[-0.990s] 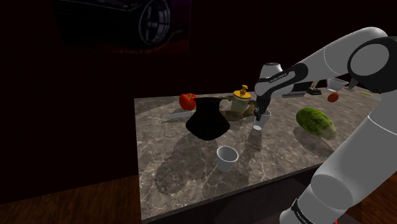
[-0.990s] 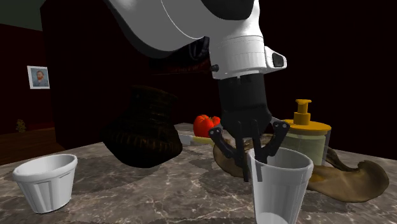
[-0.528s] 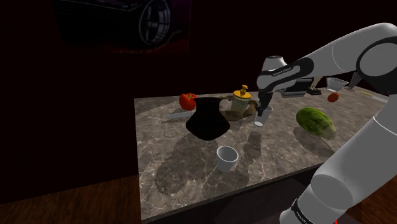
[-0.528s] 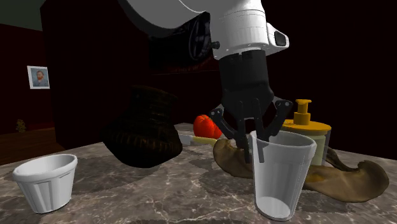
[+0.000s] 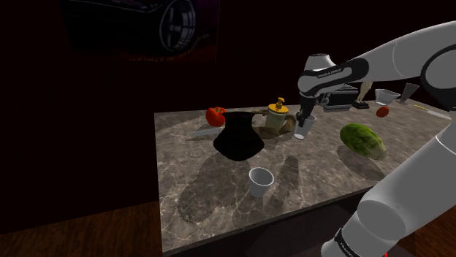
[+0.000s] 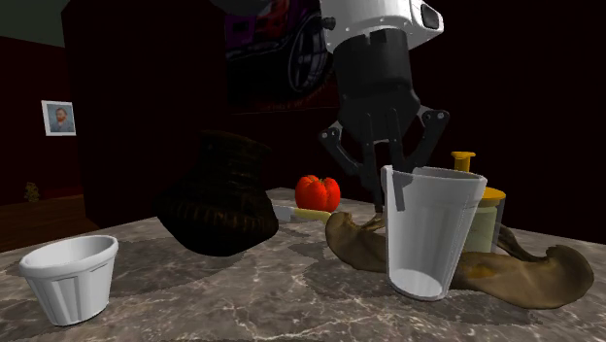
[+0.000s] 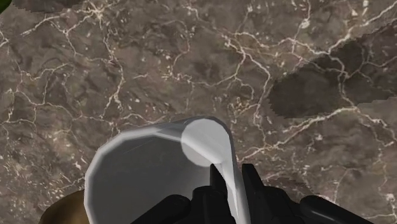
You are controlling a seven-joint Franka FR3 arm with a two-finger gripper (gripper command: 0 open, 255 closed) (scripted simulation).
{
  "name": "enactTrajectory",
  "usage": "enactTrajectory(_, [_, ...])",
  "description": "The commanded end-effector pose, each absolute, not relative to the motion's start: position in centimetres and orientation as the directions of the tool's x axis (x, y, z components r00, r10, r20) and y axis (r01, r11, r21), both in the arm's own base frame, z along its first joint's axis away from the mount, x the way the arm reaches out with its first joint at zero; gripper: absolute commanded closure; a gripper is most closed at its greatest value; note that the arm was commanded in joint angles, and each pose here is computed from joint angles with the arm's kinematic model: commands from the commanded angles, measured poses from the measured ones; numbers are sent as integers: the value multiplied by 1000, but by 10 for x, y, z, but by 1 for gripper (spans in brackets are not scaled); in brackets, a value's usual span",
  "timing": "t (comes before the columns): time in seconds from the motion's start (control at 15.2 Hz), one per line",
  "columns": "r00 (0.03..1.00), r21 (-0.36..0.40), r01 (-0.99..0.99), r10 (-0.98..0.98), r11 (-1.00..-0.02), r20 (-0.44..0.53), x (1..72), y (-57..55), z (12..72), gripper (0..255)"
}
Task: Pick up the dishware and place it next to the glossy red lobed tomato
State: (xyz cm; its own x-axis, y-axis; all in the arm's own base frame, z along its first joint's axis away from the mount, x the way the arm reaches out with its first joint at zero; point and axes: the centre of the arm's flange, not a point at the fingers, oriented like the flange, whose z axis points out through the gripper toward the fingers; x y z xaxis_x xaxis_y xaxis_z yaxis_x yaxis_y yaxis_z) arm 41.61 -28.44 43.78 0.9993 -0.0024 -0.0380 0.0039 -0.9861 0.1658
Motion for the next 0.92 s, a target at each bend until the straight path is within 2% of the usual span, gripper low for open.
enactTrajectory(0.0, [999,166,4,-2,-986,-38,417,-284,449,255])
enactTrajectory(0.86, [999,166,4,-2,-986,-38,417,-284,518,255])
